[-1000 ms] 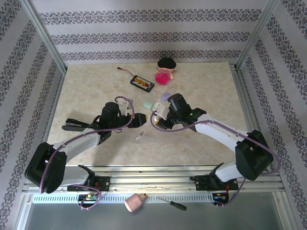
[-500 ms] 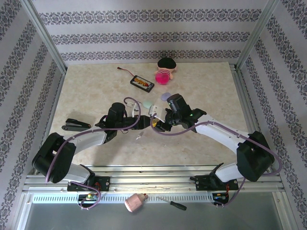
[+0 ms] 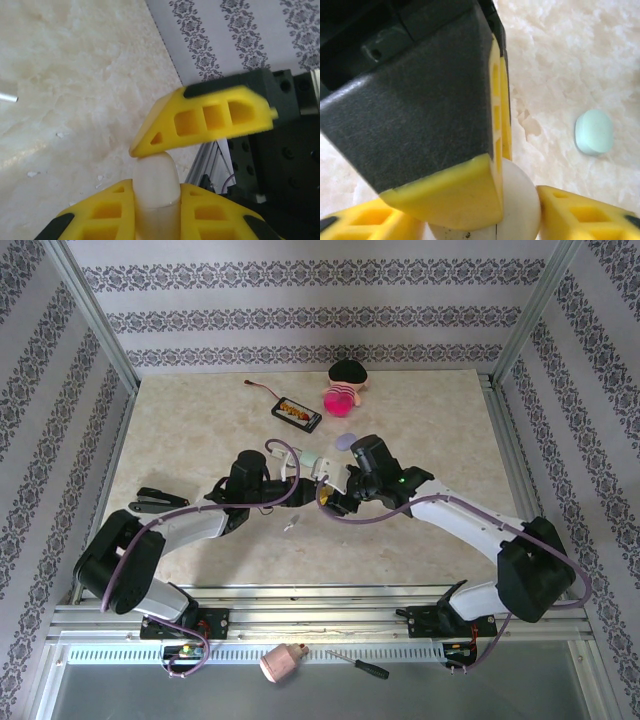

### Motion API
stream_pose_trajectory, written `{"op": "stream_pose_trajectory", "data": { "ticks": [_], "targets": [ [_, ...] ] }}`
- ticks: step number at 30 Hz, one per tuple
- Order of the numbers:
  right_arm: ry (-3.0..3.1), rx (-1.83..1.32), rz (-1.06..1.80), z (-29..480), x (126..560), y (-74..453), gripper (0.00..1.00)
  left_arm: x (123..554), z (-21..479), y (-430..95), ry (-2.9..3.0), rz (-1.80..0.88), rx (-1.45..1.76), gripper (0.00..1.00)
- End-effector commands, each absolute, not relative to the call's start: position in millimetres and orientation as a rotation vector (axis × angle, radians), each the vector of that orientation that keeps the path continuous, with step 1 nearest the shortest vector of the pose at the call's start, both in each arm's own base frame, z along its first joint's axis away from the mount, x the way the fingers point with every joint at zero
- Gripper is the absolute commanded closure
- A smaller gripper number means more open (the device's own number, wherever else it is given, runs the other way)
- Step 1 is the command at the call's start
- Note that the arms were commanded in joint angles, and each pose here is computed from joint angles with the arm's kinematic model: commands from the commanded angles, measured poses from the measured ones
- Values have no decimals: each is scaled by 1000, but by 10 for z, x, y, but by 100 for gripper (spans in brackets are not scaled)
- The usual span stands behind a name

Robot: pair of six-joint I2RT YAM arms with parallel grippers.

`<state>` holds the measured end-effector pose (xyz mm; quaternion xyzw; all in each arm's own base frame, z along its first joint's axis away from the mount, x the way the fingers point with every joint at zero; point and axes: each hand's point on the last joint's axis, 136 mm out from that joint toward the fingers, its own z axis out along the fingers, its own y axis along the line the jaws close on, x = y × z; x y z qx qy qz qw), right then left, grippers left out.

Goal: Insert the wireless bluetooth earbuds into the charging case

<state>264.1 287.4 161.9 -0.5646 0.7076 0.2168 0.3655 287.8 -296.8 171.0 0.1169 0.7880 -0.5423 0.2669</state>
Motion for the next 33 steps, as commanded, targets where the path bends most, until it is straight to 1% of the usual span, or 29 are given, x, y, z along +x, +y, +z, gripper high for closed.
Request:
{"op": "stream_pose_trajectory", "data": {
  "ticks": [1,4,8,15,17,19,23,30,33],
  "targets": [
    [1717,-1417,685,1911,2503,2893,33,2813,2080,-3009,1868,-1372,555,91],
    [1689,-1355,809,2073,2414,2838,30,2794,2215,-2959,1748,-1259,656,91],
    [1623,-1260,1017,2354,2269,2751,32,2690,2410,-2934,1583,-1171,795,91],
    [1588,-1164,1238,2668,2114,2678,41,2435,2681,-2960,1388,-1203,939,91],
    [1573,-1139,1299,2739,2094,2674,47,2369,2755,-2960,1343,-1229,954,92],
    [1554,-1145,1355,2786,2057,2677,50,2327,2801,-2962,1323,-1259,957,92],
    [1554,-1140,1402,2813,2066,2697,55,2273,2857,-2965,1301,-1291,969,93],
    [1566,-1151,1440,2760,2086,2808,59,2235,2960,-2951,1269,-1307,963,94],
    [1565,-1162,1454,2758,2068,2844,64,2207,3009,-2949,1250,-1334,960,94]
  ]
}}
